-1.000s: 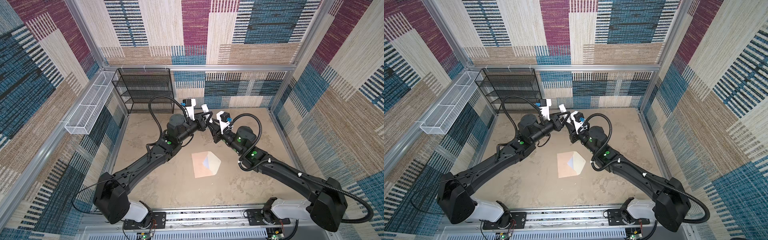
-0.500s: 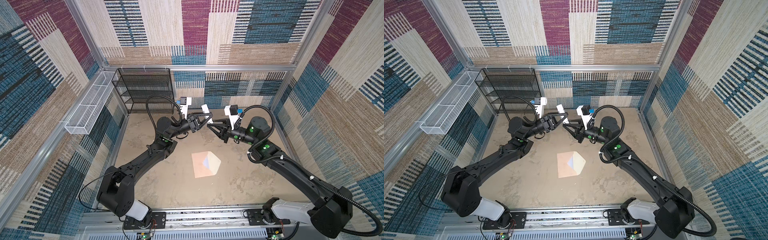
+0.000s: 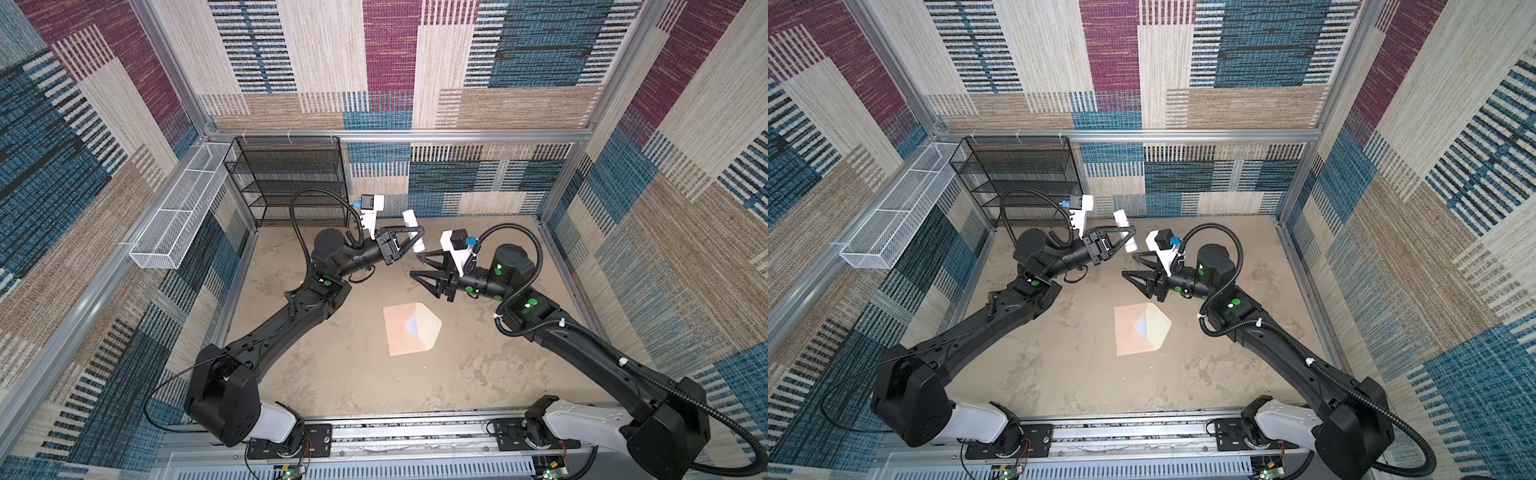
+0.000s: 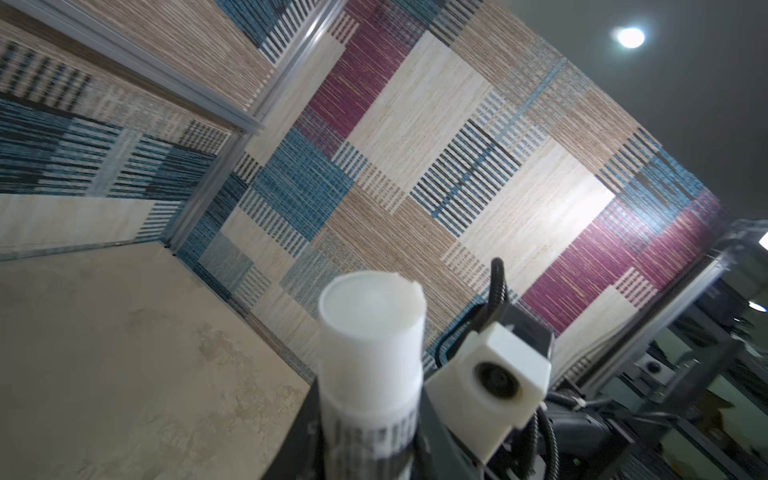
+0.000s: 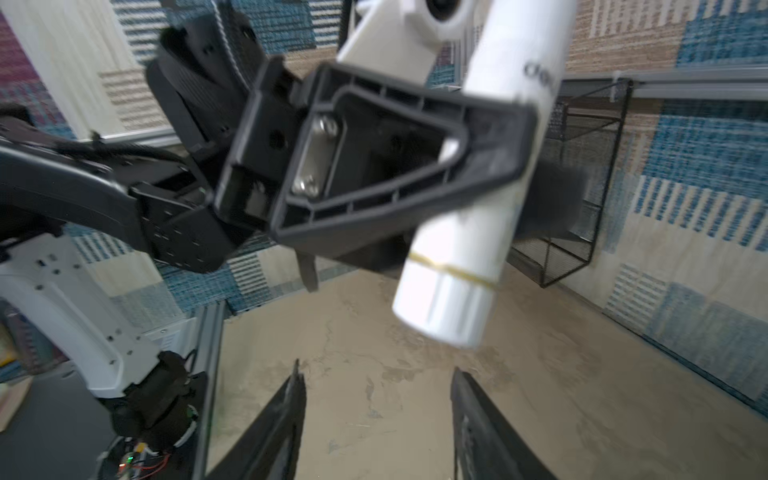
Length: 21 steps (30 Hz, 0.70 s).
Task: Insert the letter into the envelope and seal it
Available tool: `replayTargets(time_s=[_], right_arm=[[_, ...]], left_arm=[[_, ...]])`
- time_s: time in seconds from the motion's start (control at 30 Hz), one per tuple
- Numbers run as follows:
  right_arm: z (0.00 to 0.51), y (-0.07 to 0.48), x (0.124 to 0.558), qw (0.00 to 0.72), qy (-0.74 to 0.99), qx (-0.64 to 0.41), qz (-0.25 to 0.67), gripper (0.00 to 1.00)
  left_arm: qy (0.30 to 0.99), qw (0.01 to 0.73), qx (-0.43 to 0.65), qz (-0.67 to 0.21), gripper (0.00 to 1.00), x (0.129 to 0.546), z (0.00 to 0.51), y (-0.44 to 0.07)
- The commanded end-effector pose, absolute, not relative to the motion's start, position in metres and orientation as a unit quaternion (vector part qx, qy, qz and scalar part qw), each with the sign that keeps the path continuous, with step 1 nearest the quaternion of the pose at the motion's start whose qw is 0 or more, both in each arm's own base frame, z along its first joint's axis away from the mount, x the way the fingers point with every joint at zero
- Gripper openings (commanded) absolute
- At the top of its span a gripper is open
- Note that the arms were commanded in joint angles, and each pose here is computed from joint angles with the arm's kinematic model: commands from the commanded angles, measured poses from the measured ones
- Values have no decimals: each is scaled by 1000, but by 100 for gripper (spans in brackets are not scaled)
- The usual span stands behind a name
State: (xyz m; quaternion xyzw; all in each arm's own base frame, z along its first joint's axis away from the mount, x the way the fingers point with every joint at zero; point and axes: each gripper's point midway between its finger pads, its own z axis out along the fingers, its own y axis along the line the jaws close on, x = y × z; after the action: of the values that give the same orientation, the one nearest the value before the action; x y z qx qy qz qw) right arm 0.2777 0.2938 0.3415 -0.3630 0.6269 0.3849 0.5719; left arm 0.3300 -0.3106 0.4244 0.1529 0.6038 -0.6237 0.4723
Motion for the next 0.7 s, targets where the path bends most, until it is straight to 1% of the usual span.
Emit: replayTargets(time_s=[0.0,0.1,0.2,0.37,0.67], right_arm=[[350,283,305,664,619,-322,270,60],[354,276,320,698,626,-265,225,59],[360,273,331,718,627,-230,196,57],[365,274,339,727,629,-214,174,53],[368,275,343,729,630,-211,166,44]], left_arm=[[658,532,107,-523,0,362,410,-299],[675,545,85,-490,0,370,410,-298],[683,551,73,-475,0,372,409,-303],[695,550,65,-458,0,373,402,-310],[699,547,70,-455,0,373,398,-315]])
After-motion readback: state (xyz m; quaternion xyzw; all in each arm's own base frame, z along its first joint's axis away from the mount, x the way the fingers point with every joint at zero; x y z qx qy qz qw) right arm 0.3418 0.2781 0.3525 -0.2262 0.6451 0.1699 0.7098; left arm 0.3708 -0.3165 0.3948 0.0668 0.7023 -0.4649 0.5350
